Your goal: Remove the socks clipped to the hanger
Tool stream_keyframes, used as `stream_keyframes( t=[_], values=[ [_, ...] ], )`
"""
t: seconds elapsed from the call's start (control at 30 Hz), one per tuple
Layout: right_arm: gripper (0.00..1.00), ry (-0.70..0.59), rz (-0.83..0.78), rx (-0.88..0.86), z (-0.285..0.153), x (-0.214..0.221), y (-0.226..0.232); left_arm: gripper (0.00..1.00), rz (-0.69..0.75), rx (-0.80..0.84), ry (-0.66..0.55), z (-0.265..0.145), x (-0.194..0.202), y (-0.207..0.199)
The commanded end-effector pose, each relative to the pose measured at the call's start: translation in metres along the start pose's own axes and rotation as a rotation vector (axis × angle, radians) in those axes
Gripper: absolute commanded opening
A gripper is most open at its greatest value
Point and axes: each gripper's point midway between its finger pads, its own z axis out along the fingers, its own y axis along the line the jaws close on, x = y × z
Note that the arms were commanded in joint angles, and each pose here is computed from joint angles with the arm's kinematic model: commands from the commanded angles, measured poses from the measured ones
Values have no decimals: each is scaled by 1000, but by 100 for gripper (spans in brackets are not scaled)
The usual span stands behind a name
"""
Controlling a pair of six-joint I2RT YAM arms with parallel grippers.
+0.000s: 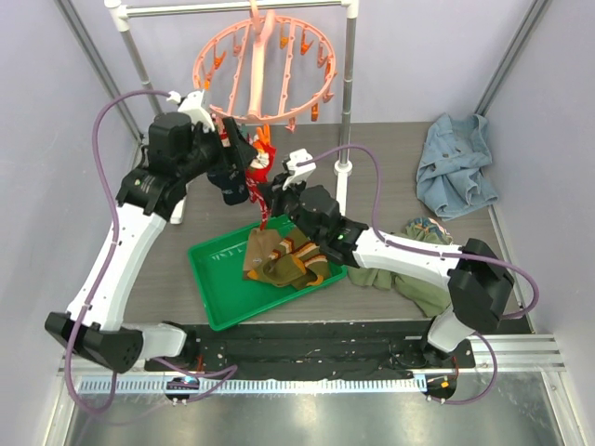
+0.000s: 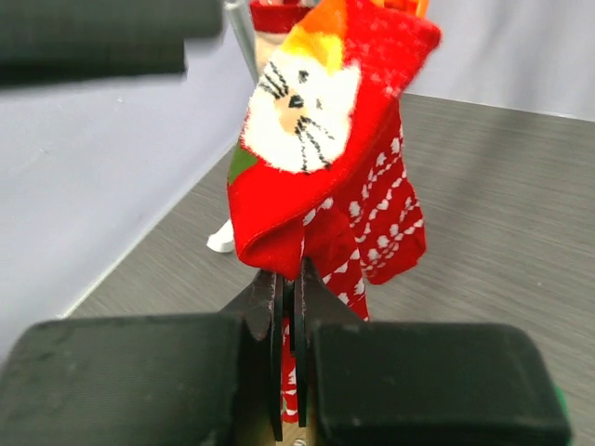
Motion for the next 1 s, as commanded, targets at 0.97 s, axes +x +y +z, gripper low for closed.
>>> stream_keyframes(
  t=[0.97],
  values=[
    [1, -121, 407, -168, -22, -93, 49, 73, 92, 174, 90, -15, 90, 7]
  ],
)
